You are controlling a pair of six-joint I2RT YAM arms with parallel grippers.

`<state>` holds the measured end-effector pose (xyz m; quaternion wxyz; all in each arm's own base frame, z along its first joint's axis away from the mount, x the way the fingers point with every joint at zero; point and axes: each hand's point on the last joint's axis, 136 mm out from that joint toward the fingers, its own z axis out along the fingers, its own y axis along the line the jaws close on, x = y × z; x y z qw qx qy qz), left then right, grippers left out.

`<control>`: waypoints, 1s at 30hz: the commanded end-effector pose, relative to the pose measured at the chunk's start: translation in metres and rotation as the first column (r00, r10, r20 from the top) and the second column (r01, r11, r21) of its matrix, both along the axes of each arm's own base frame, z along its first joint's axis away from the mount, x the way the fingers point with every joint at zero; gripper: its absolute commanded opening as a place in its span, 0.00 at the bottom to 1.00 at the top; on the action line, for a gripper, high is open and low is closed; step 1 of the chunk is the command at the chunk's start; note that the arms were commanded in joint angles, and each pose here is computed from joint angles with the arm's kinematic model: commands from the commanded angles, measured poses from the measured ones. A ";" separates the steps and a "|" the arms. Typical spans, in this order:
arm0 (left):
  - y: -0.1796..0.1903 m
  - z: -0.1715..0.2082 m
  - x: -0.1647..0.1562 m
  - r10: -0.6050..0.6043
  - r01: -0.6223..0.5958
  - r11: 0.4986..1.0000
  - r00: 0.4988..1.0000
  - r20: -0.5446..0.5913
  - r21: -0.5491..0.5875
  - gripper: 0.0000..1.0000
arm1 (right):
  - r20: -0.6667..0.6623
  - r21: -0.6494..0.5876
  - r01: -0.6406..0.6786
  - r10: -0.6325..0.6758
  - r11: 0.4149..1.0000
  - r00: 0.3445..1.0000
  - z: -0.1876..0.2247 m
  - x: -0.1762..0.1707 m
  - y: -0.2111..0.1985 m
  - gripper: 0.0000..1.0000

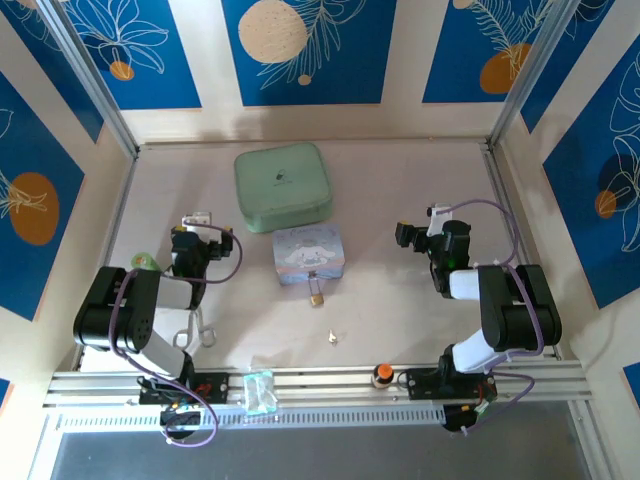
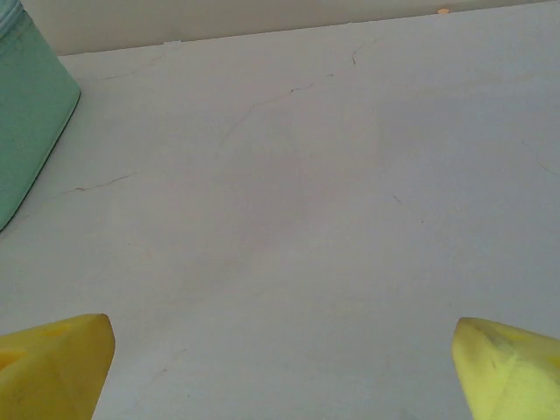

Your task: Unlock a padlock with a key

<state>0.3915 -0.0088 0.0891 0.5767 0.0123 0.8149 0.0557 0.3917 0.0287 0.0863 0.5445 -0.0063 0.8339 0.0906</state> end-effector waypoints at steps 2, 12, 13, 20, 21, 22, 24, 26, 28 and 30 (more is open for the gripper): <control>0.000 0.004 0.004 -0.012 0.012 1.000 1.000 0.014 -0.001 0.99 | 0.028 -0.013 -0.016 0.017 1.000 0.999 0.009 0.005 0.001 0.99; 0.000 0.004 0.004 -0.013 0.013 1.000 1.000 0.014 -0.002 0.99 | 0.029 -0.014 -0.018 0.018 1.000 0.999 0.009 0.005 0.001 0.99; 0.000 0.004 0.004 -0.014 0.014 1.000 1.000 0.014 -0.001 0.99 | 0.028 -0.013 -0.016 0.016 1.000 0.999 0.009 0.005 0.001 0.99; 0.000 0.004 0.005 -0.013 0.013 1.000 1.000 0.011 -0.003 0.99 | 0.025 -0.009 -0.019 0.019 1.000 1.000 0.009 0.006 0.001 0.99; 0.000 0.004 0.005 -0.014 0.014 1.000 1.000 0.011 -0.002 0.99 | 0.025 -0.010 -0.019 0.019 1.000 0.999 0.009 0.006 0.001 0.99; 0.000 0.004 0.004 -0.013 0.013 1.000 1.000 0.010 -0.002 0.99 | 0.026 -0.011 -0.018 0.019 1.000 0.999 0.009 0.006 0.001 0.99; 0.000 0.003 0.005 -0.013 0.013 1.000 1.000 0.009 -0.003 0.99 | 0.026 -0.011 -0.019 0.019 1.000 0.999 0.009 0.006 0.001 0.99; 0.000 0.003 0.005 -0.013 0.013 1.000 1.000 0.008 -0.002 0.99 | 0.025 -0.011 -0.018 0.019 1.000 1.000 0.009 0.006 0.001 0.99; 0.000 0.003 0.005 -0.012 0.012 1.000 1.000 0.008 -0.002 0.99 | 0.026 -0.011 -0.018 0.019 1.000 0.999 0.009 0.006 0.001 0.99; 0.000 0.004 0.005 -0.011 0.011 1.000 1.000 0.010 -0.002 0.99 | 0.026 -0.010 -0.018 0.018 1.000 1.000 0.009 0.006 0.001 0.99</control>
